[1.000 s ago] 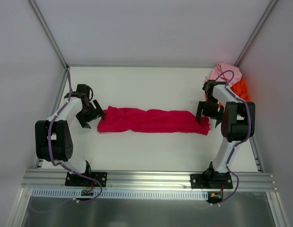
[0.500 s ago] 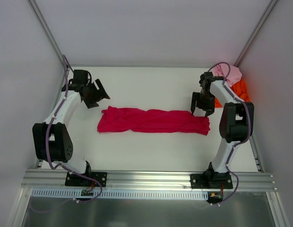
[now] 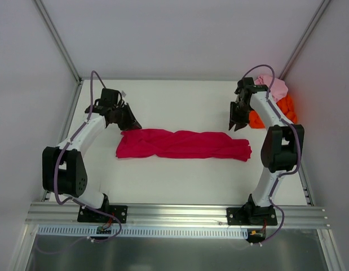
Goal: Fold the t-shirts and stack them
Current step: Fold the other side of the tshirt into a rectangle
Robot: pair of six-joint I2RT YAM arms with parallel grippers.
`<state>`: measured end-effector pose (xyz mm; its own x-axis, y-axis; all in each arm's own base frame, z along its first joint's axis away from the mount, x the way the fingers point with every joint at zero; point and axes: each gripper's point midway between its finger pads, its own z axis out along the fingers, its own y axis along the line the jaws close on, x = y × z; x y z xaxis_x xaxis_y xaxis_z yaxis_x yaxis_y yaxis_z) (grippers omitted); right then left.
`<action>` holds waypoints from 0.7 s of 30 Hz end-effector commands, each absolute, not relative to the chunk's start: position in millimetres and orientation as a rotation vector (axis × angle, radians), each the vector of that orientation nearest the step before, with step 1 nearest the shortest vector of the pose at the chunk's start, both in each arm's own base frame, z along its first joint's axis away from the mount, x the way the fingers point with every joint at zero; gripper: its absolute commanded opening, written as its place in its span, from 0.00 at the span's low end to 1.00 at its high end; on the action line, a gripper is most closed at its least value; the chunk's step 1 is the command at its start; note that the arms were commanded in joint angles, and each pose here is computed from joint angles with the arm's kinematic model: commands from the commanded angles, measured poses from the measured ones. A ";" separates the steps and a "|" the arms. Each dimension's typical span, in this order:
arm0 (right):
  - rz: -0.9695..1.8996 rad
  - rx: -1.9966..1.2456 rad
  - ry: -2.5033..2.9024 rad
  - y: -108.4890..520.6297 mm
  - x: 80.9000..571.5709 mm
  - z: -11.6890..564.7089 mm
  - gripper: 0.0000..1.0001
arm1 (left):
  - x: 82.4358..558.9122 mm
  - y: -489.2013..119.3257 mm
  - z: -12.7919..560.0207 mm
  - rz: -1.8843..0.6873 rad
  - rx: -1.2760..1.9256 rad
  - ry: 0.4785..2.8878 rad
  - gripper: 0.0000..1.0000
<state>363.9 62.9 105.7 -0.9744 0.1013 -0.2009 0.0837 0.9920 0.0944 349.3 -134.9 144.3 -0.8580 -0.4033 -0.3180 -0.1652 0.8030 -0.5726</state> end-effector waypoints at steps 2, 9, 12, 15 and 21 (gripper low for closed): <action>0.263 0.107 2.900 84.5 355.1 133.3 0.17 | 341.2 -144.8 132.1 -0.808 -0.413 2.587 0.00; 0.385 0.060 2.961 111.3 331.5 121.1 0.01 | 339.1 -143.1 104.6 -0.755 -0.446 2.656 0.00; 0.393 0.060 2.990 114.3 322.1 116.0 0.01 | 336.9 -143.9 93.9 -0.747 -0.452 2.681 0.00; 0.398 0.070 3.026 114.6 313.7 112.0 0.02 | 333.2 -141.3 82.0 -0.701 -0.470 2.725 0.00; 0.338 0.068 3.040 109.5 307.8 108.2 0.01 | 326.2 -131.0 52.1 -0.572 -0.548 2.843 0.00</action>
<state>317.9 110.3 93.0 -0.9970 0.0480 -0.0603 0.0333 0.9738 0.2249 329.5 -135.7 59.4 -0.9141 -0.3827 -0.1340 -0.2850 0.8414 -0.4591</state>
